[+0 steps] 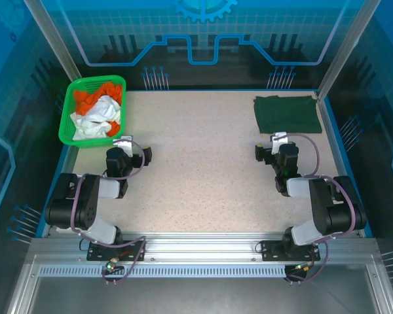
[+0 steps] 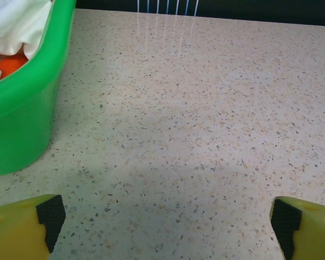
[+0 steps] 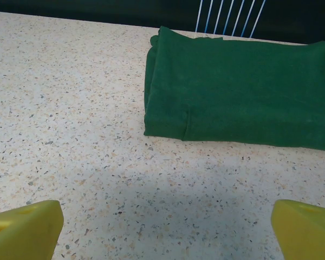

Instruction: Fold and stack the t-shirts

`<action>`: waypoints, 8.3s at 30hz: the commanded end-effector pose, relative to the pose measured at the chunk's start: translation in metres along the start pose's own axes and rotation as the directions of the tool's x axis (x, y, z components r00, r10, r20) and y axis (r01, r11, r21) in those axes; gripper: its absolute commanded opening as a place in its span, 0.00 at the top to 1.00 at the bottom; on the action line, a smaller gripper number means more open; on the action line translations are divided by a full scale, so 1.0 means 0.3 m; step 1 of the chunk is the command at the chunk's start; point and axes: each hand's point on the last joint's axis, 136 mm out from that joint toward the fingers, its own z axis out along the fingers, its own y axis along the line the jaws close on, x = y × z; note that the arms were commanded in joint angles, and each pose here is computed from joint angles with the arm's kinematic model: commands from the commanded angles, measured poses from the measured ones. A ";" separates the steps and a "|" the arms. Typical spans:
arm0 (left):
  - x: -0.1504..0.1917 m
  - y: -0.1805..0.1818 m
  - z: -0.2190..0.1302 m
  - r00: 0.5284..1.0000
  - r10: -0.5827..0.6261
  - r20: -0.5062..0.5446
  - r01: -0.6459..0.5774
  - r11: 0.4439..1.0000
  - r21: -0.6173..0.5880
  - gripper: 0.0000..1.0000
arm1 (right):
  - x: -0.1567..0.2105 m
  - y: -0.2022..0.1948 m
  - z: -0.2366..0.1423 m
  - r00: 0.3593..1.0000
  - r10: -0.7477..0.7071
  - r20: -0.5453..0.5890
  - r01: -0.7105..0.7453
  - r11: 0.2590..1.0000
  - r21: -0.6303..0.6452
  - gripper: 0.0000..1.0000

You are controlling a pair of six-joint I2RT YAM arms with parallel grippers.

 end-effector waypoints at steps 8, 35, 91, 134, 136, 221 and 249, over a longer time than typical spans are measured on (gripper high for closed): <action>-0.049 -0.013 0.006 0.999 -0.005 0.044 0.004 1.000 0.030 0.01 | -0.002 0.002 -0.001 1.000 0.014 0.009 -0.014 1.000 0.009 0.00; -0.117 -0.052 -0.089 0.989 0.050 0.137 -0.055 0.998 0.033 0.01 | -0.070 0.015 -0.036 0.997 -0.032 -0.070 0.033 0.999 0.002 0.00; -0.377 0.374 0.269 0.369 -0.890 -0.268 0.623 0.451 -0.639 0.05 | -0.033 0.775 -0.578 0.754 -0.205 -0.625 -0.084 0.912 -0.401 0.08; -1.089 0.429 0.003 0.628 -0.740 0.242 0.773 0.557 -0.303 1.00 | -0.112 0.897 -0.503 0.685 -0.343 -0.643 -0.036 0.866 -0.499 0.15; -1.169 0.403 -0.076 0.628 -0.723 0.289 0.778 0.582 -0.237 1.00 | -0.123 0.895 -0.496 0.698 -0.328 -0.636 -0.053 0.862 -0.504 0.15; 0.291 -0.373 0.057 0.455 -0.608 -0.651 0.368 0.793 -0.485 1.00 | 0.377 0.310 -0.352 0.170 0.449 -0.877 -0.513 0.800 0.311 0.79; 0.224 -0.595 -0.502 0.435 -0.185 -0.881 0.366 0.930 -0.014 0.18 | -0.218 0.305 -0.171 0.473 0.476 -0.742 -0.566 0.809 0.158 0.95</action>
